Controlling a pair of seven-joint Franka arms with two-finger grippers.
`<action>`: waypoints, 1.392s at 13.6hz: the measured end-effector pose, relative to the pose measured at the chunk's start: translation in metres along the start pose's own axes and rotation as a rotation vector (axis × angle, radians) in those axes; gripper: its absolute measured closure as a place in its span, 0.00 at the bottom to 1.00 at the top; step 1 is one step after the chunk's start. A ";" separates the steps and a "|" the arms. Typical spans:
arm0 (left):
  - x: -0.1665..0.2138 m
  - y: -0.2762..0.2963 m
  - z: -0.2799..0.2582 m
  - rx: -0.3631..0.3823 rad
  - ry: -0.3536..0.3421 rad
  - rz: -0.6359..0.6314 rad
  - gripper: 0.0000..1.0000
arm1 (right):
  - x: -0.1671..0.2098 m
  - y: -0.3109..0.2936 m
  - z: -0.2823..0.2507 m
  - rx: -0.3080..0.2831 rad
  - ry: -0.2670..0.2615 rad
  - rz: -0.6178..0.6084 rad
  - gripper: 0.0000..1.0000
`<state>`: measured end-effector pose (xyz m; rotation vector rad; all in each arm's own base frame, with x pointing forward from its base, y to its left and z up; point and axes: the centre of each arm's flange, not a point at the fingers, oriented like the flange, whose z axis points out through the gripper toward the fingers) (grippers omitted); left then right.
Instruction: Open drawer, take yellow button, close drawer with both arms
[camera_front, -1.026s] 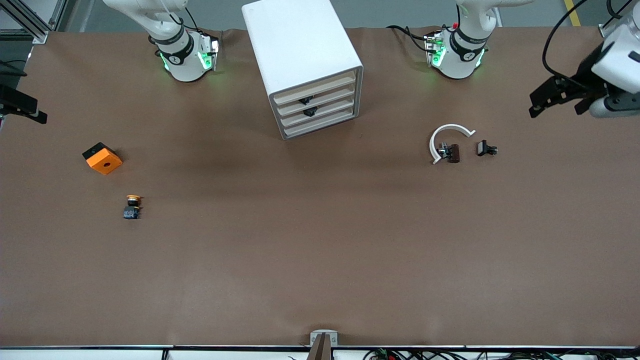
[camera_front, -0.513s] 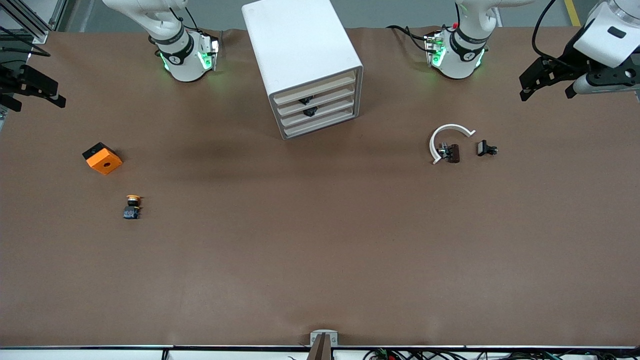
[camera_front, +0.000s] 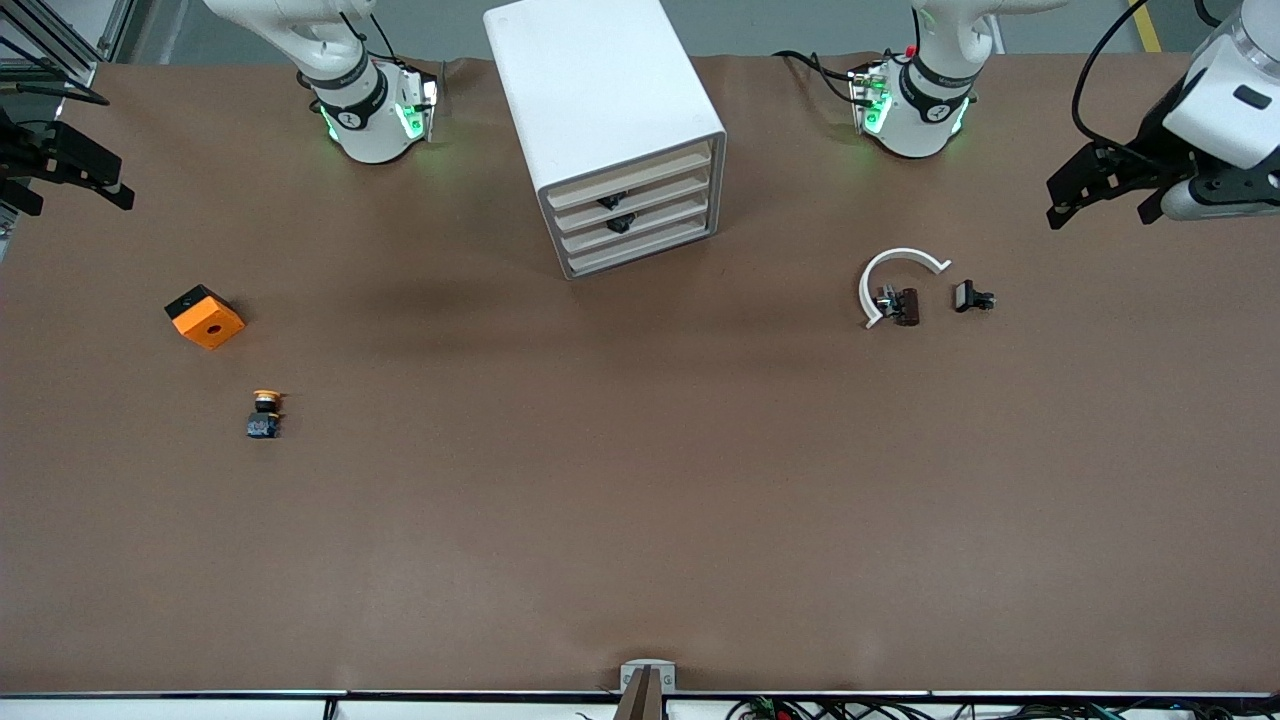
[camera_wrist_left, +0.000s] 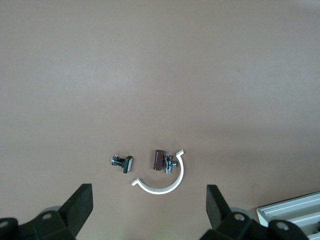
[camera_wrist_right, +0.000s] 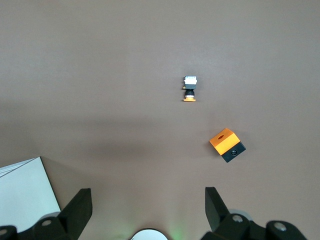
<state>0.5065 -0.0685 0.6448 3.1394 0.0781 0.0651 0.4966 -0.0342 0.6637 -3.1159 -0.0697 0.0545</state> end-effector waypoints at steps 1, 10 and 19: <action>0.003 -0.001 0.001 -0.001 -0.002 -0.002 0.00 | 0.000 0.003 0.000 0.000 0.000 0.005 0.00; 0.011 -0.006 -0.001 -0.002 -0.015 -0.013 0.00 | -0.003 0.020 0.000 0.001 0.001 0.027 0.00; 0.009 -0.007 0.000 0.002 -0.043 -0.013 0.00 | -0.002 0.024 -0.001 -0.001 0.013 0.033 0.00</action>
